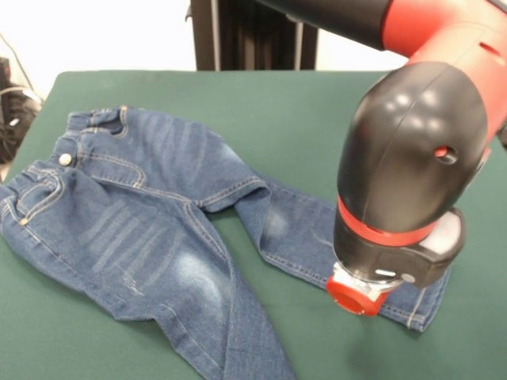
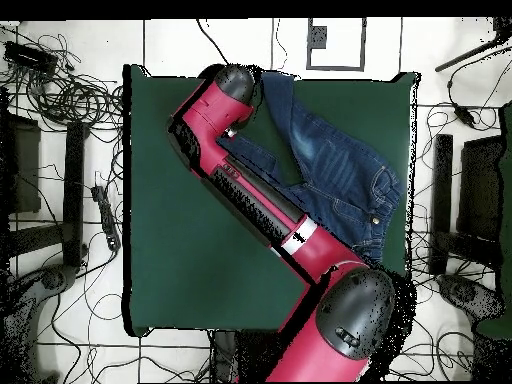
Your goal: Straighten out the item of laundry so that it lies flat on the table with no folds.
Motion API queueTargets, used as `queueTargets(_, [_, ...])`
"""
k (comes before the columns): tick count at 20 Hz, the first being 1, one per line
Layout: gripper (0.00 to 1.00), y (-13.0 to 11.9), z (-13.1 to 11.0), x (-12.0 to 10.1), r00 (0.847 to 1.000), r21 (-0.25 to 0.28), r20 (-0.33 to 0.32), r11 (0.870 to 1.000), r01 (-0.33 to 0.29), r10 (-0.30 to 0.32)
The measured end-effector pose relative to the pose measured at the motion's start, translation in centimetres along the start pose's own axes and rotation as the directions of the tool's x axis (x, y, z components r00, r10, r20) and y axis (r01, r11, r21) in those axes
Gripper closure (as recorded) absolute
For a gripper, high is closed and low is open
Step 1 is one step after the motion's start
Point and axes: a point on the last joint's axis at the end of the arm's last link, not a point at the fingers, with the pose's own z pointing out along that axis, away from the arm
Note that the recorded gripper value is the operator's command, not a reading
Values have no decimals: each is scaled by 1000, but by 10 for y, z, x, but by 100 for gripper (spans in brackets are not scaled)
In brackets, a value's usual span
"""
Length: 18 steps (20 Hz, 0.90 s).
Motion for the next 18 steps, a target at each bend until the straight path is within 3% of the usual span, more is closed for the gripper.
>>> queueTargets(18, [100,-24,0,36,997,8,-62,999,39,-38])
